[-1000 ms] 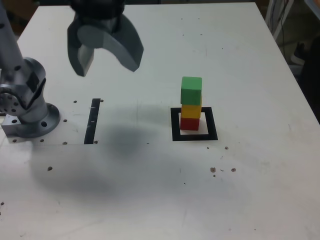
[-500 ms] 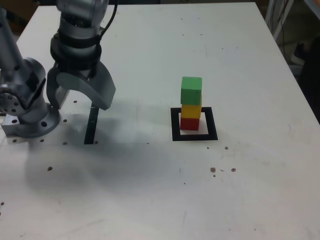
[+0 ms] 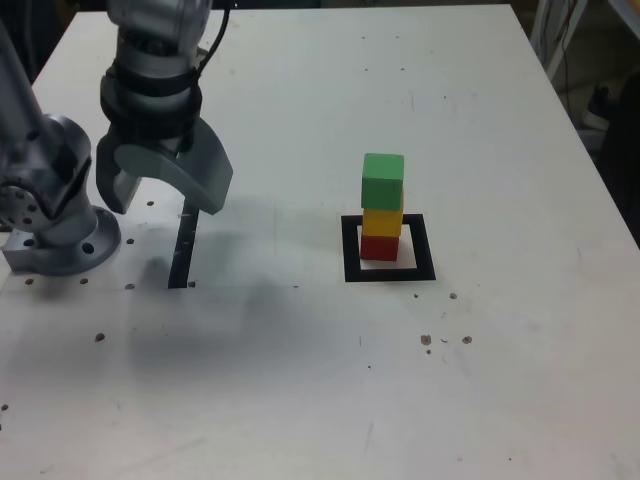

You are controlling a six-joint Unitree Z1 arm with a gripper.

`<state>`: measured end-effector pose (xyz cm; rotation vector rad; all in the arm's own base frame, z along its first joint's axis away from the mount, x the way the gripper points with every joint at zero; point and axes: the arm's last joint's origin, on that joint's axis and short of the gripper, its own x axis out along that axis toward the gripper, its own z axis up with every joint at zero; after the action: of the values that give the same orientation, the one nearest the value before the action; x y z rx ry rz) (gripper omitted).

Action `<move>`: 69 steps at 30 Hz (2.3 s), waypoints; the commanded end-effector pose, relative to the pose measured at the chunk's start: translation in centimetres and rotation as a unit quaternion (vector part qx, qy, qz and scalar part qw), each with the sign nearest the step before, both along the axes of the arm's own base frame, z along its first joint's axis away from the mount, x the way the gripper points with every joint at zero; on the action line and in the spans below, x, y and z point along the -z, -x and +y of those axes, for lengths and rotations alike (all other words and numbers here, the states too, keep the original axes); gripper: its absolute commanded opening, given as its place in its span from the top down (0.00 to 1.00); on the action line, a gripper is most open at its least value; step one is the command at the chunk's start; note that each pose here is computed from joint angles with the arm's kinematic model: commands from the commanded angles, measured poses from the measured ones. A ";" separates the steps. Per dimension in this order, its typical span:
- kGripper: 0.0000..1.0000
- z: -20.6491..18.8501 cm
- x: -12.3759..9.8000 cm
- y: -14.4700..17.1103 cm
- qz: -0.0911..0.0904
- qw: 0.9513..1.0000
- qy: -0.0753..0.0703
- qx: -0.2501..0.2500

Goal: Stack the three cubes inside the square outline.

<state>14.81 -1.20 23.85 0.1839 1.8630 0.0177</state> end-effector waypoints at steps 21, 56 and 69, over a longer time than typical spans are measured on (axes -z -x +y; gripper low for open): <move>0.01 -0.5 -1.0 -1.1 0.052 0.998 0.026 -0.025; 0.01 -0.1 -0.5 -1.9 0.015 0.999 0.039 -0.007; 0.01 0.4 -0.2 -2.2 0.028 0.999 0.035 -0.002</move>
<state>17.00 -0.85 24.17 0.1379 1.9078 -0.0474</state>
